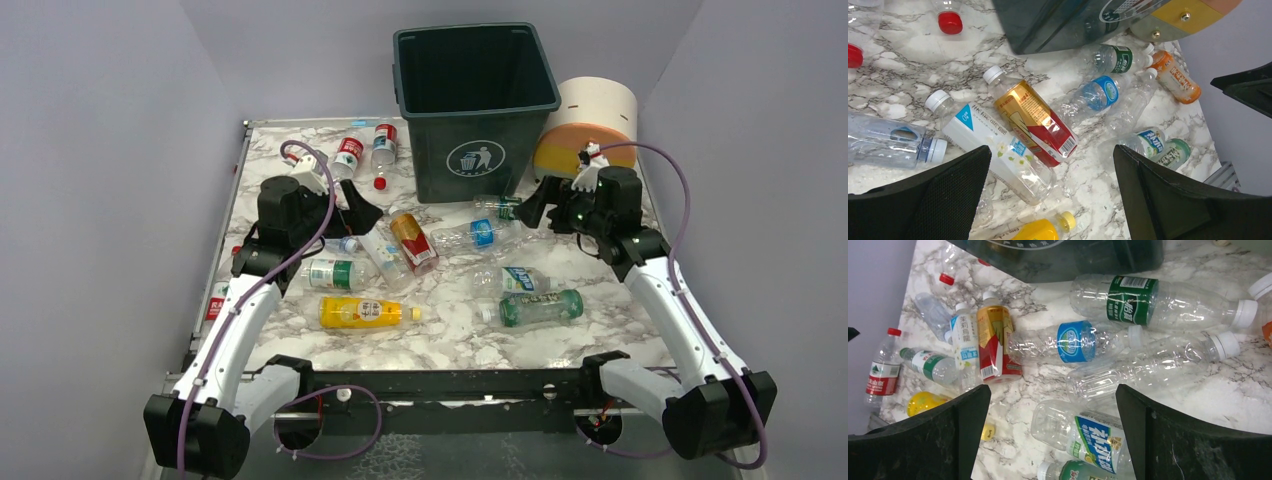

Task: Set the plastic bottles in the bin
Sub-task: Pick up the plastic bottle at the center of the board.

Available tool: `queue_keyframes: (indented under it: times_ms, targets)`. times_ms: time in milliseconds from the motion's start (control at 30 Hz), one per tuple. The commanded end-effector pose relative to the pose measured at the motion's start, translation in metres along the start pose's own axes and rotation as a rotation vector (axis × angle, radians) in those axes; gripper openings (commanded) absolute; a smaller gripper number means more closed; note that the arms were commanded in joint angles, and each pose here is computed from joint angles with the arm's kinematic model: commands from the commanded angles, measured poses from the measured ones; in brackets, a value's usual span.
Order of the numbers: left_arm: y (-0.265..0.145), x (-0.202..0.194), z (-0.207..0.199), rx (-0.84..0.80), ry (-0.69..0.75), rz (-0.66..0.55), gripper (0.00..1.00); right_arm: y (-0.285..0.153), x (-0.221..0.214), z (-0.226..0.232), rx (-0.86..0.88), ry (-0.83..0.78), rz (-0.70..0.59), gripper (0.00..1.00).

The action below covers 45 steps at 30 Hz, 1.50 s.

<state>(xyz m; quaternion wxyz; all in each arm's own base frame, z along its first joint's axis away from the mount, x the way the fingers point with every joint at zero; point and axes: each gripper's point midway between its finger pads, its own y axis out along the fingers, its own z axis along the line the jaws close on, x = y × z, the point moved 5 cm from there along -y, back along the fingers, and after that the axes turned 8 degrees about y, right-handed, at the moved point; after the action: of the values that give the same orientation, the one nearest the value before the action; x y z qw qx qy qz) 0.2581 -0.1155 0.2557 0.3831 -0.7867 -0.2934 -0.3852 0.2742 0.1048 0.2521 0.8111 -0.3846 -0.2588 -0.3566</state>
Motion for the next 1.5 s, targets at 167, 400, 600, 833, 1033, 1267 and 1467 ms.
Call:
queue_keyframes:
  times_ms: [167, 400, 600, 833, 1033, 1267, 1467]
  targets:
    - [-0.016, -0.004, -0.022, -0.128, 0.043, -0.005, 0.99, -0.001, -0.045, -0.028, -0.103, 0.052, 0.13, 1.0]
    - [-0.017, -0.029, -0.033, -0.15, 0.023, 0.049, 0.99, -0.008, -0.074, -0.046, -0.179, 0.099, 0.194, 1.0]
    - [0.005, -0.048, -0.031, -0.077, 0.05, 0.139, 0.99, 0.011, -0.072, -0.058, -0.24, 0.129, 0.171, 1.0]
    - [0.024, -0.043, -0.033, 0.013, 0.127, 0.147, 0.99, 0.045, -0.056, -0.068, -0.297, 0.135, 0.173, 1.0]
    - [0.024, -0.043, -0.037, 0.01, 0.143, 0.142, 0.99, 0.069, -0.046, -0.079, -0.39, 0.187, 0.163, 1.0]
    - [0.024, -0.047, -0.047, -0.047, 0.102, 0.172, 0.99, 0.09, -0.041, -0.087, -0.457, 0.253, 0.172, 1.0]
    - [0.022, -0.049, -0.052, -0.079, 0.098, 0.185, 0.99, 0.096, -0.048, -0.09, -0.469, 0.292, 0.19, 1.0]
